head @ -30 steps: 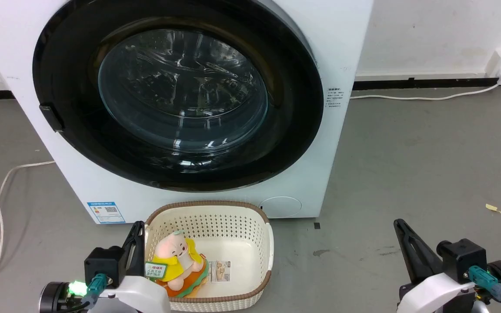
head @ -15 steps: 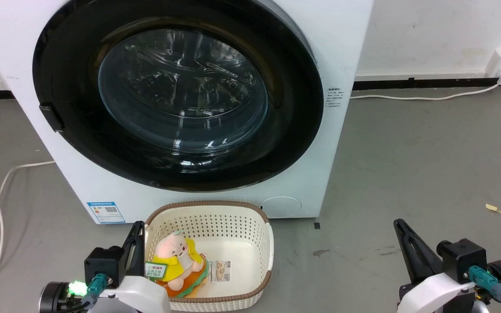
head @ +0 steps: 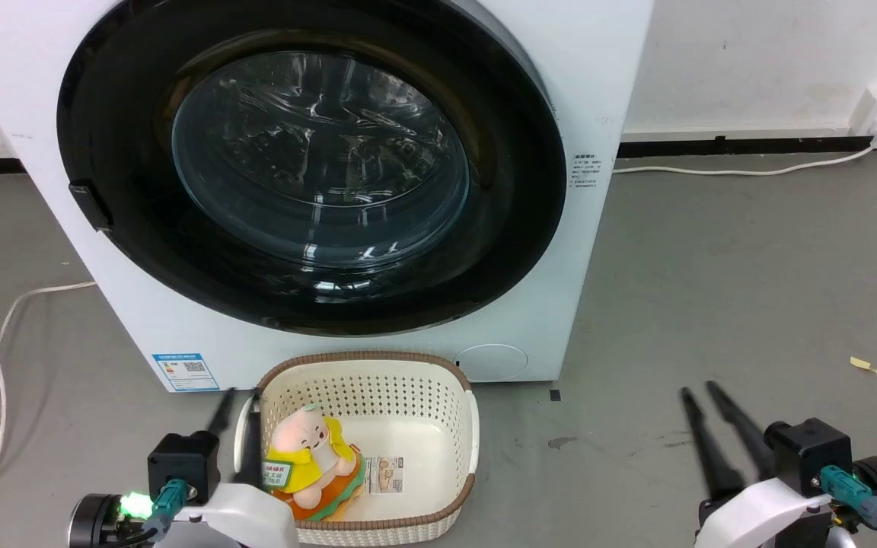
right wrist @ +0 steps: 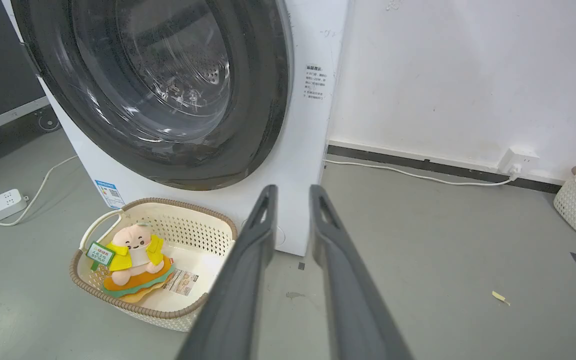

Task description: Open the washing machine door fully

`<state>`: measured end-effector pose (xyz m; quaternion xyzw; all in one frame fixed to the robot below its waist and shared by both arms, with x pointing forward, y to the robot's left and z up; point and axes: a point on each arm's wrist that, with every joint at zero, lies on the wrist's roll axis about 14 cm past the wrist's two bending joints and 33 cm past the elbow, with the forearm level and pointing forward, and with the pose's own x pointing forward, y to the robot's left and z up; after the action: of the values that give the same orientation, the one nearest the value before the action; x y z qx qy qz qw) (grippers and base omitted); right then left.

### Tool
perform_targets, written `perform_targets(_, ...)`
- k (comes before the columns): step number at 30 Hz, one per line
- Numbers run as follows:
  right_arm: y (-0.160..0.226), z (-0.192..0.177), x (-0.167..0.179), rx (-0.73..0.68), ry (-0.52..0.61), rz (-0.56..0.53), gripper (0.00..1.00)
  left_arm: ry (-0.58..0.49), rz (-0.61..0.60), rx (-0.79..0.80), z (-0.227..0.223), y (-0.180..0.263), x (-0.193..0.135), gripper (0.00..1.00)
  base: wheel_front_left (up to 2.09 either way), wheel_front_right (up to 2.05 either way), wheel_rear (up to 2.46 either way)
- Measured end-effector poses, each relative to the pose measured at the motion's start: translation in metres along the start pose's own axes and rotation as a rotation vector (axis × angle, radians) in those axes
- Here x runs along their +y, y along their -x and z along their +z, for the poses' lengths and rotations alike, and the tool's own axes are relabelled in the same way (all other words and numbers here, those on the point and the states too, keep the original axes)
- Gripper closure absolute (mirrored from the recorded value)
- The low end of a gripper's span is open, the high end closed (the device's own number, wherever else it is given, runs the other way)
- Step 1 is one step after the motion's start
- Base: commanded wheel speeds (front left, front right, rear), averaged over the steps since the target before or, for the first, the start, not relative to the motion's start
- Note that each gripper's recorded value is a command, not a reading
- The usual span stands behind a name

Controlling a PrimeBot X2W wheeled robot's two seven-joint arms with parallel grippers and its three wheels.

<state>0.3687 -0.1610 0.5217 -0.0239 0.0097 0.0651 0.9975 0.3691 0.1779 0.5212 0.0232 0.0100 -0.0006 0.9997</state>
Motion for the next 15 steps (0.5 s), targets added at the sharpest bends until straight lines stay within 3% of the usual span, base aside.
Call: perform_targets(15, -0.0001, 0.0022, -0.0002, -0.017, -0.003, 0.0, 0.0, 0.0, -0.012, -0.017, 0.002, -0.0001, -0.0044, 0.0, 0.0, 0.0, 0.0)
